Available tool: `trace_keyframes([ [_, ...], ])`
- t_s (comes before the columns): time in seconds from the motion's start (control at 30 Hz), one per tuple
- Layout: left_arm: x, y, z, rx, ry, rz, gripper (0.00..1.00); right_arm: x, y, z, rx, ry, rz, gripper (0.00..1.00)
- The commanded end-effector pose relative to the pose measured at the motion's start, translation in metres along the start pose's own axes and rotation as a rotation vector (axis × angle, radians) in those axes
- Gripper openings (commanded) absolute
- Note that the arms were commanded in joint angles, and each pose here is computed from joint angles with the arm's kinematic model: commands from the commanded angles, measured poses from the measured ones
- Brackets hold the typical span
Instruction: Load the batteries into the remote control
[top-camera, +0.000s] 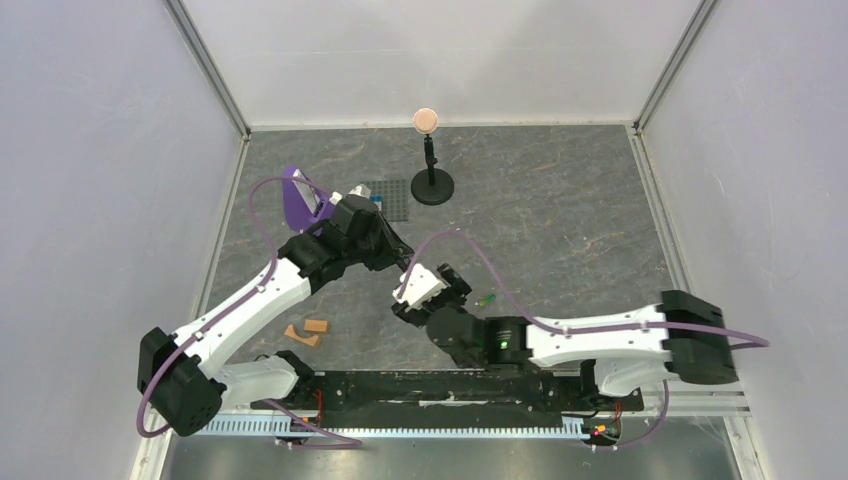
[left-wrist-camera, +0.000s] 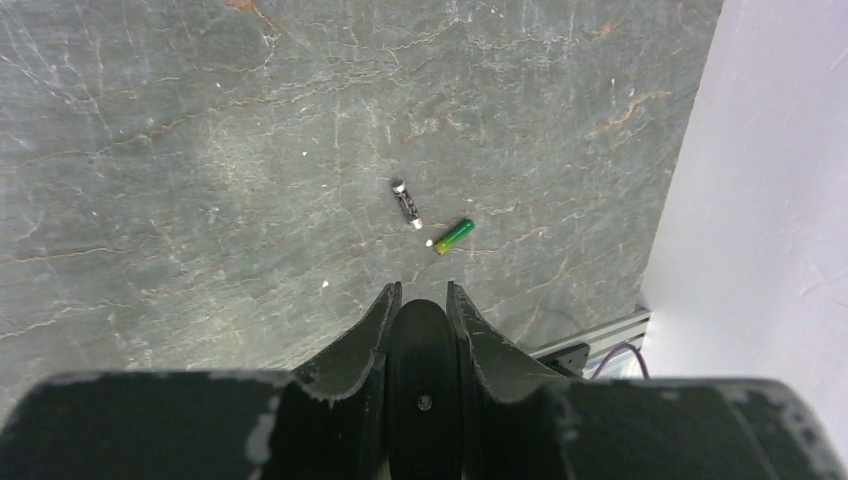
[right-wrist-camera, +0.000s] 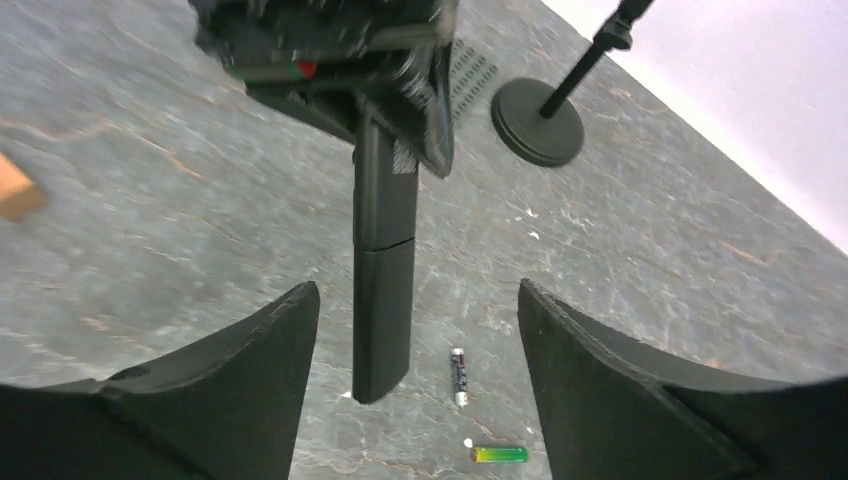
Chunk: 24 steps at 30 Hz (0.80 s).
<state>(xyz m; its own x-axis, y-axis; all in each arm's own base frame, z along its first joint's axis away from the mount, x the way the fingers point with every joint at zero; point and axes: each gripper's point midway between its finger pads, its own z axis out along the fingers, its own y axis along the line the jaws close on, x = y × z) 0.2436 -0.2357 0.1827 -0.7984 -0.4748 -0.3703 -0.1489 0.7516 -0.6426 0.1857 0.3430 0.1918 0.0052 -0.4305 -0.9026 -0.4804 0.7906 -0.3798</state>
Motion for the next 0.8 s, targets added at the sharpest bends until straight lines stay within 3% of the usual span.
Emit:
trace_keyframes([
  [0.0,-0.014,-0.008,-0.007,0.043,-0.061,0.141,0.02,-0.027,-0.003,-0.026,-0.166,-0.030,0.242,0.79],
  [0.17,-0.026,-0.026,-0.021,0.136,-0.119,0.244,0.02,-0.028,-0.011,-0.053,-0.319,-0.009,0.552,0.87],
  [0.37,-0.020,-0.070,-0.061,0.400,-0.124,0.306,0.02,-0.033,-0.024,-0.064,-0.273,0.110,1.014,0.91],
  [0.6,-0.006,-0.092,-0.098,0.581,-0.083,0.199,0.02,-0.076,-0.024,-0.070,-0.355,0.029,1.333,0.97],
  [0.77,0.000,-0.104,-0.112,0.688,-0.030,0.041,0.02,-0.089,-0.041,-0.074,-0.396,-0.116,1.573,0.96],
])
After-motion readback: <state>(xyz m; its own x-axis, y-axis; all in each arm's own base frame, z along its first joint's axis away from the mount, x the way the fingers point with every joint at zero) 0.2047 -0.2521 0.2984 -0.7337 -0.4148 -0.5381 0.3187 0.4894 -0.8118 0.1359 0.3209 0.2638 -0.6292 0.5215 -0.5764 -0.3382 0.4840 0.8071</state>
